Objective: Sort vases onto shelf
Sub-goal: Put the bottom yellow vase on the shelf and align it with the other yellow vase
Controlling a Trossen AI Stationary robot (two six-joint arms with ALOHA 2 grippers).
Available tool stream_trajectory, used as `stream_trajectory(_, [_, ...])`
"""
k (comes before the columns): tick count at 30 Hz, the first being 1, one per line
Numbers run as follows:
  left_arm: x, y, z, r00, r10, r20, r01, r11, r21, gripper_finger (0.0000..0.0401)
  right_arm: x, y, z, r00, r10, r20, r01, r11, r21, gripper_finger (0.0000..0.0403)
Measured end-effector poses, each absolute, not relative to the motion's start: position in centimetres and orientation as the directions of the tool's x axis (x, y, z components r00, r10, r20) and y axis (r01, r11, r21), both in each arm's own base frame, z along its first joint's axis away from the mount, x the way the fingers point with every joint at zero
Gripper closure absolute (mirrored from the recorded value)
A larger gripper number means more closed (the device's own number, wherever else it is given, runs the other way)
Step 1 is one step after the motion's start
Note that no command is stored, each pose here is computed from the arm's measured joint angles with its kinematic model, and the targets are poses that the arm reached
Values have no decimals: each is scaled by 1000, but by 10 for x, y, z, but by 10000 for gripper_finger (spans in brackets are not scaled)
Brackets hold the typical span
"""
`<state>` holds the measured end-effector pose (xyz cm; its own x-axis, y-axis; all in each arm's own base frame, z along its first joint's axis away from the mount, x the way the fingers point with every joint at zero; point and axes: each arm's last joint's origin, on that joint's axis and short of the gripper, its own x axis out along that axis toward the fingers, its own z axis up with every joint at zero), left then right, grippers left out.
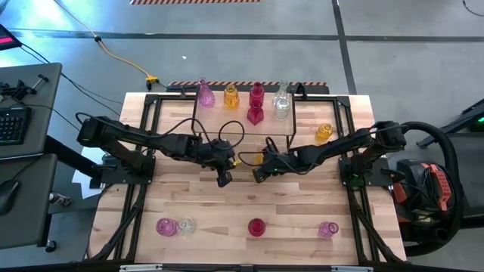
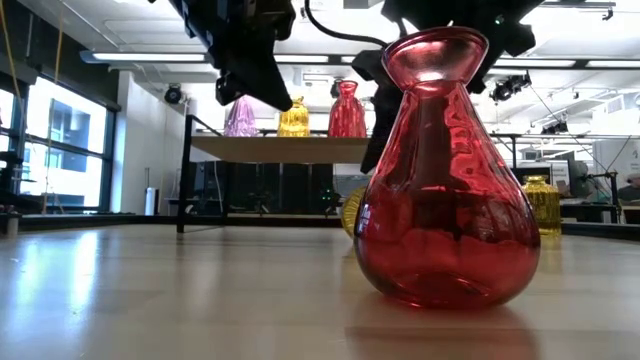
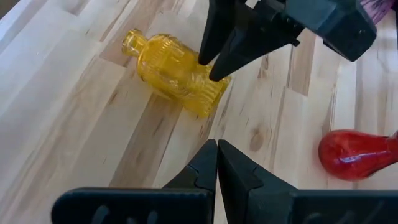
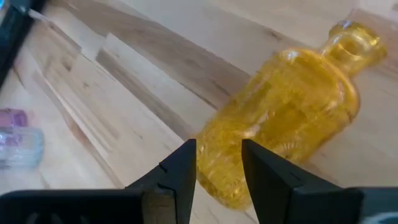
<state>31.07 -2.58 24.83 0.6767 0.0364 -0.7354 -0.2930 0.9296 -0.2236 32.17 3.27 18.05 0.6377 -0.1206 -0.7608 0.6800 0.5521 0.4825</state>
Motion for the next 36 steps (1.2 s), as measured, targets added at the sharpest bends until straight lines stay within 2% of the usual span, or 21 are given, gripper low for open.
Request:
stream_trajectory(10, [311, -26, 249, 681, 36, -731, -292, 929, -226, 398, 314, 32, 192, 637, -107, -763, 693, 513, 507, 279])
stream_trajectory(18, [312, -21, 249, 686, 66, -725, -315, 925, -214, 398, 298, 32, 183, 485, -123, -866, 801, 461, 383, 279])
stream_trajectory(21, [312, -20, 249, 686, 70, -724, -319, 923, -213, 398, 297, 33, 183, 472, -125, -872, 806, 462, 370, 279])
stream_trajectory(29, [312, -15, 249, 685, 82, -724, -333, 919, -211, 398, 299, 31, 182, 480, -132, -867, 811, 445, 381, 279])
stream_trajectory(36, [313, -7, 249, 683, 100, -724, -358, 910, -212, 398, 313, 36, 178, 571, -106, -814, 769, 417, 484, 279])
